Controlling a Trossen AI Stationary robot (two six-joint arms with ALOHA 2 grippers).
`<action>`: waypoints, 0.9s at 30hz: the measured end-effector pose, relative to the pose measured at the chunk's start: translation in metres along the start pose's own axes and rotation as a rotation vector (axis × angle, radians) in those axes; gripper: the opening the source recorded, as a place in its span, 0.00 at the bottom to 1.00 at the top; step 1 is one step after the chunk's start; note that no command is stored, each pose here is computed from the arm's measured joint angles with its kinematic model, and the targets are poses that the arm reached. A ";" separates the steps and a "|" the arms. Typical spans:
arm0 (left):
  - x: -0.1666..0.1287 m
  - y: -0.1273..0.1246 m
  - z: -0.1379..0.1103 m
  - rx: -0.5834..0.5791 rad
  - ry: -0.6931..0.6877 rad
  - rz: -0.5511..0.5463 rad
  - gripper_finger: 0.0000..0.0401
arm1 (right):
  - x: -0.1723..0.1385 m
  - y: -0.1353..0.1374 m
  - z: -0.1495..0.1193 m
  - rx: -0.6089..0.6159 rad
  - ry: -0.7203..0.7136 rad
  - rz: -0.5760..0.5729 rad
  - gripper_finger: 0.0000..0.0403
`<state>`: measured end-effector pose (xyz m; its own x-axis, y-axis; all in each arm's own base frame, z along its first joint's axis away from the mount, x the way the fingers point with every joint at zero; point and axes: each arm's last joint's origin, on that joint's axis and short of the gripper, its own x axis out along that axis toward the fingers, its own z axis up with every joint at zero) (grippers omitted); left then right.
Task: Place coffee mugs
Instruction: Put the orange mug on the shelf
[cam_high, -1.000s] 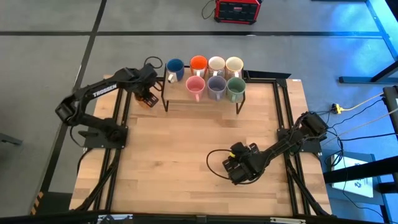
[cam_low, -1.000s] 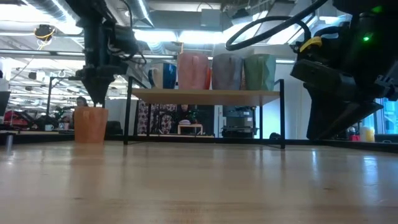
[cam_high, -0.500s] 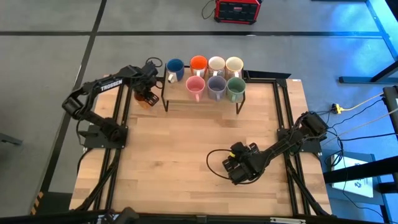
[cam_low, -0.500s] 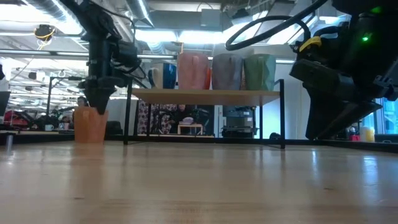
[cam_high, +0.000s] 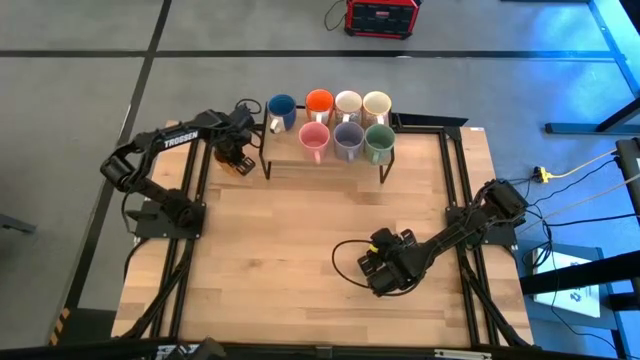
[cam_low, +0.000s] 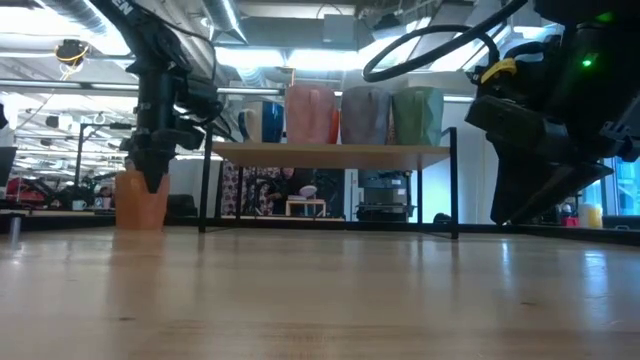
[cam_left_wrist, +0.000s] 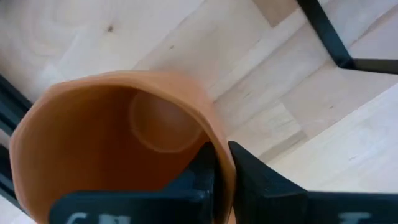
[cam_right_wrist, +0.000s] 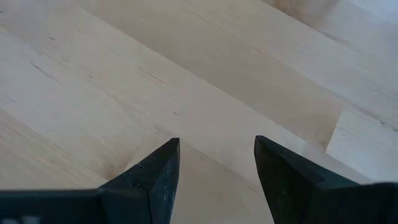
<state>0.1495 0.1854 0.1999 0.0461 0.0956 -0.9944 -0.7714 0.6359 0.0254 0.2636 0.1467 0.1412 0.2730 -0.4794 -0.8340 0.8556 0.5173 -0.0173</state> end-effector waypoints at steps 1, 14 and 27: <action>0.000 -0.002 0.000 0.007 0.000 0.001 0.05 | 0.000 0.000 0.000 0.000 0.000 -0.001 0.48; -0.073 -0.048 -0.057 0.038 -0.029 -0.112 0.05 | 0.000 0.000 0.000 -0.010 0.000 0.000 0.48; -0.110 -0.130 -0.113 0.201 -0.121 -0.311 0.05 | 0.000 0.000 0.000 -0.117 -0.013 0.003 0.48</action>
<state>0.1730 0.0062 0.2947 0.3418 -0.0433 -0.9388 -0.5696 0.7850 -0.2436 0.2638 0.1470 0.1411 0.2816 -0.4867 -0.8269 0.7979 0.5975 -0.0800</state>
